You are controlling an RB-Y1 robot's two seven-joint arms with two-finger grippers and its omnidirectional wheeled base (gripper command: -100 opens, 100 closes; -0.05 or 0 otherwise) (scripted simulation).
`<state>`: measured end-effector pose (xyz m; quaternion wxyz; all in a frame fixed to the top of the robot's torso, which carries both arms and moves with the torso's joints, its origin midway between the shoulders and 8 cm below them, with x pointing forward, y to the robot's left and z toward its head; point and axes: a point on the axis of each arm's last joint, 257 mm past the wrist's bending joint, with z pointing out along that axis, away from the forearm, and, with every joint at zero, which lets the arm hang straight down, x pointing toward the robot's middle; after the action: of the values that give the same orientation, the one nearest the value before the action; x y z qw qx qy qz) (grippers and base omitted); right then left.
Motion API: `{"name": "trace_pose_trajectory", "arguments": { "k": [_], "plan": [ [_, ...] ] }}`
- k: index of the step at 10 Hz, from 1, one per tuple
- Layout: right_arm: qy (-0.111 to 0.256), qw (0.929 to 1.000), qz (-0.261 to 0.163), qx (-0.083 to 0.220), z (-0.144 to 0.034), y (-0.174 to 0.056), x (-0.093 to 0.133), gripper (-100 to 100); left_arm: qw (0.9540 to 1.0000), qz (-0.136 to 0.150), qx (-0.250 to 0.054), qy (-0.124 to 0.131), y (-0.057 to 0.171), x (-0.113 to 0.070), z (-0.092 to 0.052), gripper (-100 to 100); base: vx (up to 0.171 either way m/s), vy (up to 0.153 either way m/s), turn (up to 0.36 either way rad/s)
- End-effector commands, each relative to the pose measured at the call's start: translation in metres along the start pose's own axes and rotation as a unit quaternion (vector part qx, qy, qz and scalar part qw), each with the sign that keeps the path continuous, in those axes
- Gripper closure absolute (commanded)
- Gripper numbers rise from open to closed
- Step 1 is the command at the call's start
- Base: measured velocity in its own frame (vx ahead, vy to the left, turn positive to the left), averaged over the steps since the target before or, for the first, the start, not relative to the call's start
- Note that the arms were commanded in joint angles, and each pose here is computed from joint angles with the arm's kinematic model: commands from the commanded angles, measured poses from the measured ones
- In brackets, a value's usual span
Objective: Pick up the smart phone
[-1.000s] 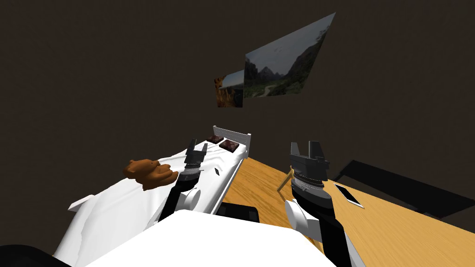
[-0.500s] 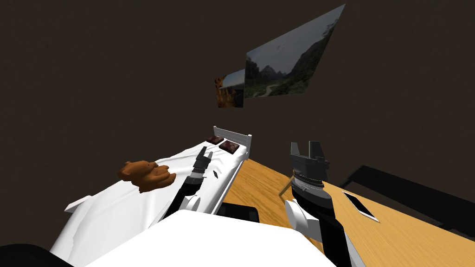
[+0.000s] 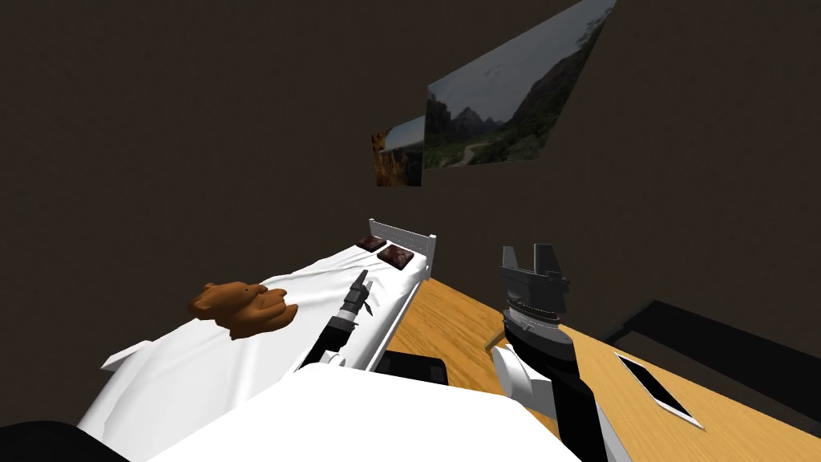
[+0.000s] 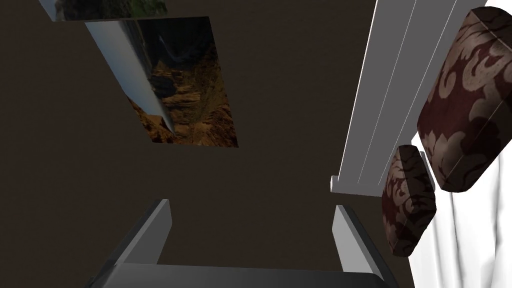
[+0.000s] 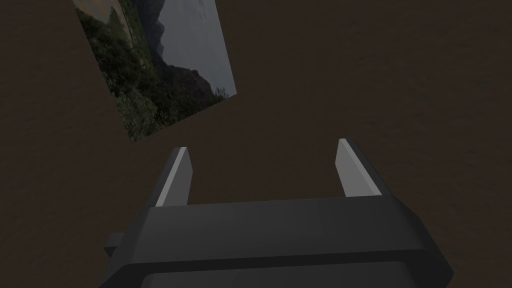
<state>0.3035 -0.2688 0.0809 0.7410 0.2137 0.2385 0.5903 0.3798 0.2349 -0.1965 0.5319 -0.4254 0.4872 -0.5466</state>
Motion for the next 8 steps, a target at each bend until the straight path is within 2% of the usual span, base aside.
{"name": "trace_pose_trajectory", "arguments": {
  "k": [1, 2, 4, 5, 7, 8],
  "plan": [
    [0.0, 1.0, 0.0, 0.0, 0.0, 0.0, 0.0, 0, 0.9989, 0.003, -0.046, 0.006, 0.03, 0.003, -0.01, -100, 0.069, -0.014, 0.037],
    [0.0, 1.0, 0.0, 0.0, 0.0, 0.0, 0.0, 0, 0.9989, 0.003, -0.046, 0.006, 0.03, 0.003, -0.01, -100, 0.054, -0.011, 0.023],
    [0.0, 1.0, 0.0, 0.0, 0.0, 0.0, 0.0, 0, 0.9927, 0.012, -0.119, 0.017, 0.085, 0.009, -0.034, -100, 0.108, -0.031, 0.069],
    [0.0, 1.0, 0.0, 0.0, 0.0, 0.0, 0.0, 0, 0.9927, 0.012, -0.119, 0.017, 0.085, 0.009, -0.034, -100, 0.105, -0.043, 0.031],
    [0.0, 1.0, 0.0, 0.0, 0.0, 0.0, 0.0, 0, 0.9817, 0.025, -0.187, 0.029, 0.133, 0.013, -0.063, -100, 0.135, -0.046, 0.061],
    [0.0, 1.0, 0.0, 0.0, 0.0, 0.0, 0.0, 0, 0.9805, 0.025, -0.193, 0.029, 0.138, 0.013, -0.066, -100, 0.12, -0.051, 0.046]
  ]
}}
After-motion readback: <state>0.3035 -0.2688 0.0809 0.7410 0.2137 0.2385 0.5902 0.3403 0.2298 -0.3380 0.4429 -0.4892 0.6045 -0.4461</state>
